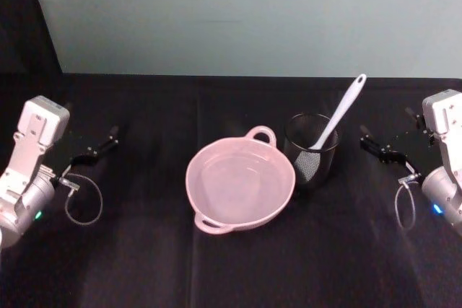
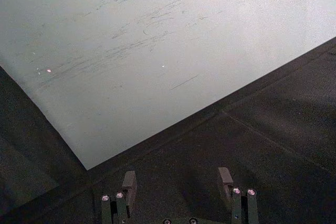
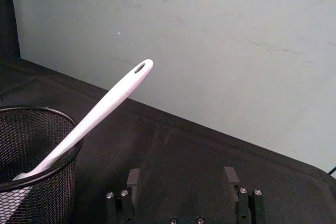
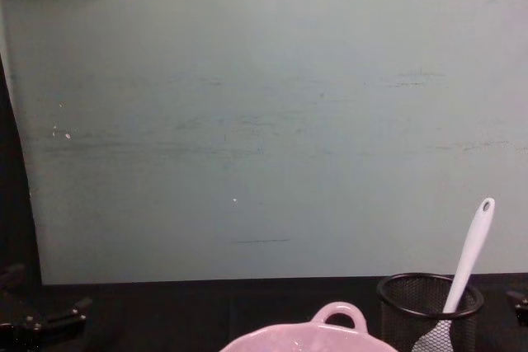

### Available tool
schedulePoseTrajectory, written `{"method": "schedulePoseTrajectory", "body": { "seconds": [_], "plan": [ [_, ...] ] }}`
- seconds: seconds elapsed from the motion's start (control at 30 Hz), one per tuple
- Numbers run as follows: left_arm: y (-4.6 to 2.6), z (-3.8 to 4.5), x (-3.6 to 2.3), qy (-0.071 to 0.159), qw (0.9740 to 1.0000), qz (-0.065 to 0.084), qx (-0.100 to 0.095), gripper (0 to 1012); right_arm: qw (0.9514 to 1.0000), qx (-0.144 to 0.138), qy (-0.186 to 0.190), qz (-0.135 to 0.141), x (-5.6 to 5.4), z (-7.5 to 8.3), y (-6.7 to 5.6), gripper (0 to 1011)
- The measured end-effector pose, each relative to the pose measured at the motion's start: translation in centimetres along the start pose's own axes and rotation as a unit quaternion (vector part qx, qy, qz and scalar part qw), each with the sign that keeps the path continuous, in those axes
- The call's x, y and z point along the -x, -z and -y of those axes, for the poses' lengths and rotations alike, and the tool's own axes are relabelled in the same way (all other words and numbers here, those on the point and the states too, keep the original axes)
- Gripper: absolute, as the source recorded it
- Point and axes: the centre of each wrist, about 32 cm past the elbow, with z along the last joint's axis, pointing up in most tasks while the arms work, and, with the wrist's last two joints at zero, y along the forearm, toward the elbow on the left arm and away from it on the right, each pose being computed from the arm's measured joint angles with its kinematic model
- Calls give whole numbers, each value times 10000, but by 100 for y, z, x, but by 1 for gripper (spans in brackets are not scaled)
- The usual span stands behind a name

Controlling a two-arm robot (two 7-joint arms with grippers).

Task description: Use the one hand to pick up the spoon and stir the clear water in the bowl.

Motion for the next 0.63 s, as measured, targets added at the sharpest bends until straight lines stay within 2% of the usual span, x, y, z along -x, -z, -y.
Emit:
{"method": "schedulePoseTrajectory", "body": {
  "seconds": [0.63],
  "plan": [
    [0,0,0,0,10000,0,0,1011,10000,0,1,1,0,0,0,1002]
  ]
}}
